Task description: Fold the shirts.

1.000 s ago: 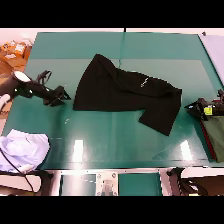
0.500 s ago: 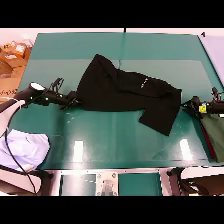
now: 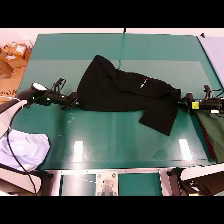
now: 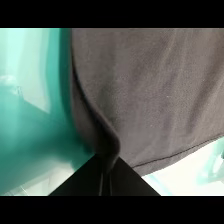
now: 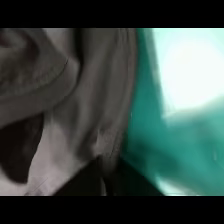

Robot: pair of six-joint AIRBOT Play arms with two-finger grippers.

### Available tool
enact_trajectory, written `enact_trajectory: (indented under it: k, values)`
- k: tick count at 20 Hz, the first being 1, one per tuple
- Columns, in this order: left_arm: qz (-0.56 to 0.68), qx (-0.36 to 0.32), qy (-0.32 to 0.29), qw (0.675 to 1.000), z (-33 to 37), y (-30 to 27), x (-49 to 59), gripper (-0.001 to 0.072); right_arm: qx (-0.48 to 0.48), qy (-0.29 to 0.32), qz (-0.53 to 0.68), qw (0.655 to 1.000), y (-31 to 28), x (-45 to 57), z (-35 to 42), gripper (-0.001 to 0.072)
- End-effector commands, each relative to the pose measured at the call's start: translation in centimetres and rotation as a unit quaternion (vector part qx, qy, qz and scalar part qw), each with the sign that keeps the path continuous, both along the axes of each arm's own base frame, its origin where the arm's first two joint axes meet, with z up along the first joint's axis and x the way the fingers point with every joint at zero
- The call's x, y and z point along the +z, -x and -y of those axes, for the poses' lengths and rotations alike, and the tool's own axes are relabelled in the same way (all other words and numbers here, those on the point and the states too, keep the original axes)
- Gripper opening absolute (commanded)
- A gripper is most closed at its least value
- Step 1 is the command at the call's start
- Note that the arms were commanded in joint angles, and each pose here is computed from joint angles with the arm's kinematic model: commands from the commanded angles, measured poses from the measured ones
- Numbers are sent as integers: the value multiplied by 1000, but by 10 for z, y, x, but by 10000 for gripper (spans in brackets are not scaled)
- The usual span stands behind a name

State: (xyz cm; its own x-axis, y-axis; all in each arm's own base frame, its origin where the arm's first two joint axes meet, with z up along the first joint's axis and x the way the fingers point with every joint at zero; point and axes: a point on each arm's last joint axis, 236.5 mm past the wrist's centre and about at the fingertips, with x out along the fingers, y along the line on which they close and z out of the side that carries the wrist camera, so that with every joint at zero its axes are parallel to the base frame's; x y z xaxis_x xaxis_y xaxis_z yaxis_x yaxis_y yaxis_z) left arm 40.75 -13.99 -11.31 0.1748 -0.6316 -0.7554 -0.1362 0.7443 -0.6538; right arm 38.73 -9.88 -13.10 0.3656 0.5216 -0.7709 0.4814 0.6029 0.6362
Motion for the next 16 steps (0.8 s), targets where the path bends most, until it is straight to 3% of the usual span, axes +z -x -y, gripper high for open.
enact_trajectory:
  k: [1, 5, 9, 13, 16]
  values:
    - [32, -15, -1, 999, 1, -15, 24, 27, 41, -19, 29, 999, -17, 17, -20, 25]
    - [143, -48, -36, 988, -7, -44, 126, 27, 84, -6, 126, 988, -45, 119, -24, 24]
    - [339, -49, -49, 938, -6, -49, 308, 27, 92, 116, 294, 944, -50, 305, -24, 23]
    - [565, -29, -69, 821, -7, 22, 518, 28, 47, 240, 457, 855, 4, 491, -49, 23]
    - [698, -10, -86, 711, -9, 114, 632, 28, -30, 323, 565, 759, 70, 602, -64, 24]
